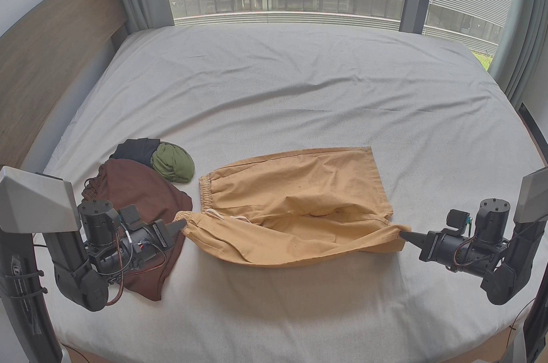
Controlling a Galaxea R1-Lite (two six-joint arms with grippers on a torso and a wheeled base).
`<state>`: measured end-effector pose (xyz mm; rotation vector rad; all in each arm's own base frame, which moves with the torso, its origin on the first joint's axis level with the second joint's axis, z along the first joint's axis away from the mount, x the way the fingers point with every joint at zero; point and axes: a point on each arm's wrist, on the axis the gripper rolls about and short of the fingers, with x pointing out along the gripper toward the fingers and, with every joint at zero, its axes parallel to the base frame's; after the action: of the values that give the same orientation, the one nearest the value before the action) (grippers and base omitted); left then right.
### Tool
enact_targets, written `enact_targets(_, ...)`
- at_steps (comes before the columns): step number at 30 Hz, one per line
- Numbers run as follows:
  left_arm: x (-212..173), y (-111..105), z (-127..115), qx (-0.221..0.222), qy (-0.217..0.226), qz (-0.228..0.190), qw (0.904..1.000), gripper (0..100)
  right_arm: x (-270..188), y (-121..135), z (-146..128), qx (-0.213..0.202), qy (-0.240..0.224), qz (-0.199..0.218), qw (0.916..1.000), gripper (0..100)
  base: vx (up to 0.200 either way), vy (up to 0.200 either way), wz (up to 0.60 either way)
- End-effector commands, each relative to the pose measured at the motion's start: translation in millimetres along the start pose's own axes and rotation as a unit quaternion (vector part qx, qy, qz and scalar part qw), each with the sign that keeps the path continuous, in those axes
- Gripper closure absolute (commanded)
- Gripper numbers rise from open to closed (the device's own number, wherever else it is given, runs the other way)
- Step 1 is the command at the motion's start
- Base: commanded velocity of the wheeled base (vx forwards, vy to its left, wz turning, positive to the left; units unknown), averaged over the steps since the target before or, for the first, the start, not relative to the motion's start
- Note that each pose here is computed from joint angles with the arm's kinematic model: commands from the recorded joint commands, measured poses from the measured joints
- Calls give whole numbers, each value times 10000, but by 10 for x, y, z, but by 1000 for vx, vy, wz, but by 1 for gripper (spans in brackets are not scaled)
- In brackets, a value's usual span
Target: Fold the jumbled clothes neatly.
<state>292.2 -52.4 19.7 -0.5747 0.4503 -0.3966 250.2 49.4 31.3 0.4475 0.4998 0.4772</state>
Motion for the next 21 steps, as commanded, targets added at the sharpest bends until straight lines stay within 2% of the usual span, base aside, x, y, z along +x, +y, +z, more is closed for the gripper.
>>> enact_targets(1,5,-16,9,-16,-22,-25,10000,100,7,9,38,-30,-82,29,10000,100,0,0,0)
enact_targets(6,36,-55,92,-143,-300,30,9994,100,-10,65,127,-104,-267,127,9995,100,0,0,0)
enact_targets(15,78,-95,70,-225,-301,3,9993,100,14,10,261,-158,-560,90,9983,100,0,0,0)
enact_targets(21,124,-127,92,-294,-470,81,9984,100,107,-4,379,-234,-737,143,9969,100,0,0,0)
